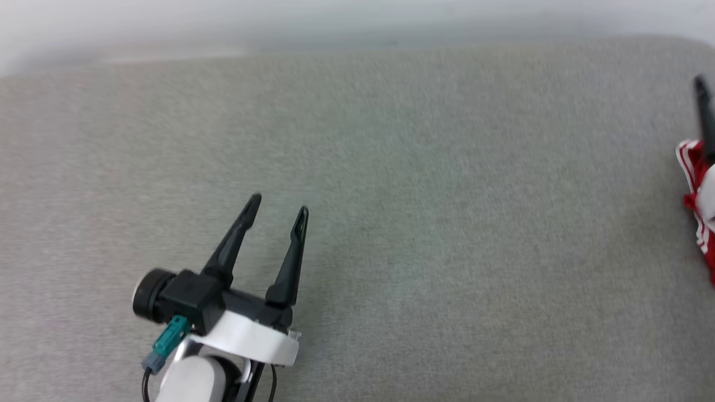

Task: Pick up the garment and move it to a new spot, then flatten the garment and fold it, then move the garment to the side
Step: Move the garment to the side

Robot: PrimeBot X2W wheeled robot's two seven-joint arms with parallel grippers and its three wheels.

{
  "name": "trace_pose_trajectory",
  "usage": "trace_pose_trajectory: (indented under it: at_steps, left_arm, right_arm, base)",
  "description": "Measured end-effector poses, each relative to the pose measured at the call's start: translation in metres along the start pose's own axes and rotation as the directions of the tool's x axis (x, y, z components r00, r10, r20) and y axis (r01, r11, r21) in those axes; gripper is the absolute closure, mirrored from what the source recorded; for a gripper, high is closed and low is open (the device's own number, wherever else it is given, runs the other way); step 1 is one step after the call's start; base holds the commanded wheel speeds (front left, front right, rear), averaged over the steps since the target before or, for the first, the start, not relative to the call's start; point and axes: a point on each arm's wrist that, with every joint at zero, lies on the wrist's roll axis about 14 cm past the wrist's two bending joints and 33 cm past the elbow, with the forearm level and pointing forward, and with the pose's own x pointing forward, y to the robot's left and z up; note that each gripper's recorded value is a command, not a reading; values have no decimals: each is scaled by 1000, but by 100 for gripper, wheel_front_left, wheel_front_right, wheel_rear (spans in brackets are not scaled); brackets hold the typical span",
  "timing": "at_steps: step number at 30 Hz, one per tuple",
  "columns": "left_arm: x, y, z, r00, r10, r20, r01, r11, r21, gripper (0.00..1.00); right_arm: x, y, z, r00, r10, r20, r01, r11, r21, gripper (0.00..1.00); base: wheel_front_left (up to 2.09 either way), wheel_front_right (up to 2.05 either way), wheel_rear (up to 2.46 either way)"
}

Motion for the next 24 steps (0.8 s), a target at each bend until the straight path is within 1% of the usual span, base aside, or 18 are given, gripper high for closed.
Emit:
trace_pose_trajectory:
  at_steps: [3, 6, 9, 13, 15, 17, 19, 20, 24]
  left_arm:
    - [-17, 7, 9, 999, 47, 7, -47, 999, 9, 0]
    - [-34, 15, 16, 995, 97, 14, -97, 995, 11, 0]
    - [-49, 21, 21, 990, 138, 18, -138, 990, 17, 0]
    - [-66, 28, 26, 983, 183, 26, -184, 983, 16, 0]
    - [-73, 30, 28, 979, 201, 28, -201, 979, 19, 0]
    - [-79, 33, 28, 975, 220, 28, -221, 975, 19, 0]
    - [-83, 36, 28, 972, 235, 26, -236, 972, 24, 0]
    - [-86, 38, 28, 969, 247, 27, -248, 969, 19, 0]
    - [-89, 39, 25, 966, 258, 18, -258, 966, 19, 0]
  right_arm:
    - [-18, 22, 16, 997, 19, 80, -27, 994, 103, 0]
    - [-38, 45, 22, 990, 32, 134, -58, 979, 195, 0]
    - [-58, 74, 26, 984, 52, 170, -99, 955, 279, 0]
    - [-80, 99, 29, 976, 54, 213, -132, 919, 371, 0]
    - [-89, 112, 32, 971, 61, 232, -153, 903, 401, 0]
    - [-98, 123, 32, 969, 54, 240, -160, 877, 452, 0]
    - [-105, 132, 27, 970, 61, 234, -168, 866, 472, 0]
    - [-112, 144, 21, 971, 72, 228, -178, 853, 490, 0]
    - [-118, 154, 13, 974, 83, 212, -181, 847, 501, 0]
  base:
    - [0, 0, 0]
    - [0, 0, 0]
    - [0, 0, 0]
    - [0, 0, 0]
    - [0, 0, 0]
    - [0, 0, 0]
    - [0, 0, 0]
    - [0, 0, 0]
    - [0, 0, 0]
